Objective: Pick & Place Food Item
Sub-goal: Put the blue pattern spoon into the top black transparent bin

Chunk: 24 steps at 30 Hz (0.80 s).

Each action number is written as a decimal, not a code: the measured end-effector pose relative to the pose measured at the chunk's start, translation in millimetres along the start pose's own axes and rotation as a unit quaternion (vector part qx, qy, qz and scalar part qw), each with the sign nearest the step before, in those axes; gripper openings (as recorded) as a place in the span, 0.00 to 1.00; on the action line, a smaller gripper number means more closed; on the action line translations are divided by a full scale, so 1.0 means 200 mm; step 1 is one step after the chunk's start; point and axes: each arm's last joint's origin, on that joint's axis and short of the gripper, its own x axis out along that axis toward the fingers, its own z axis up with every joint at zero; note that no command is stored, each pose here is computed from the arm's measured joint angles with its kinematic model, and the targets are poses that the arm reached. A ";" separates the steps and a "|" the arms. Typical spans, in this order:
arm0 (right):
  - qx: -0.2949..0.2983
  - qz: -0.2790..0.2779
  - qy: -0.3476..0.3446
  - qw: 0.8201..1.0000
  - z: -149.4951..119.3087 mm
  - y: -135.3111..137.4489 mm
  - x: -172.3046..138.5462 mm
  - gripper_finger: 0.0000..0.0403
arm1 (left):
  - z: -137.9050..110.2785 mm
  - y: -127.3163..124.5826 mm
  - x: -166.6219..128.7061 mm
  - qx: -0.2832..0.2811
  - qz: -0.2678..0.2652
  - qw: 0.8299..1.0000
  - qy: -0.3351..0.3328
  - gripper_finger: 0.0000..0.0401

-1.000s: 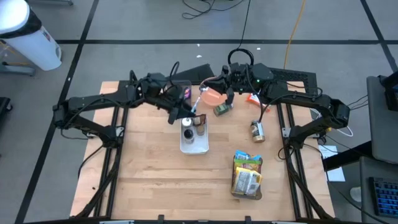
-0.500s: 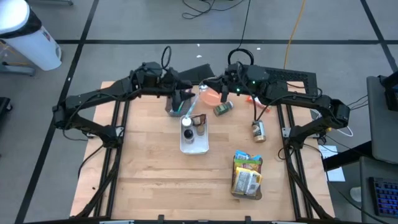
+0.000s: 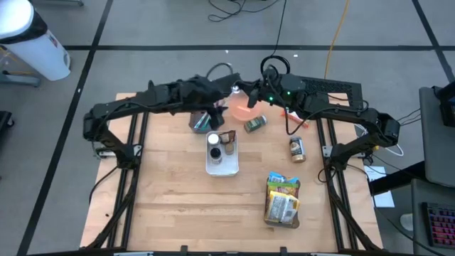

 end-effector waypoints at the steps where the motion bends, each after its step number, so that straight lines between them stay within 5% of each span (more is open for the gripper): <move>1: -0.002 -0.008 -0.004 1.000 0.00 0.00 0.00 0.00 | 0.01 -0.02 0.02 0.009 0.016 1.000 0.014 0.50; 11: -0.009 -0.019 -0.021 1.000 0.01 0.00 0.00 0.00 | 0.05 -0.07 0.12 0.035 0.134 0.988 0.063 0.49; 24: -0.004 -0.017 -0.035 0.999 0.02 0.01 0.00 0.00 | 0.05 -0.04 0.12 0.004 0.150 0.986 0.067 0.32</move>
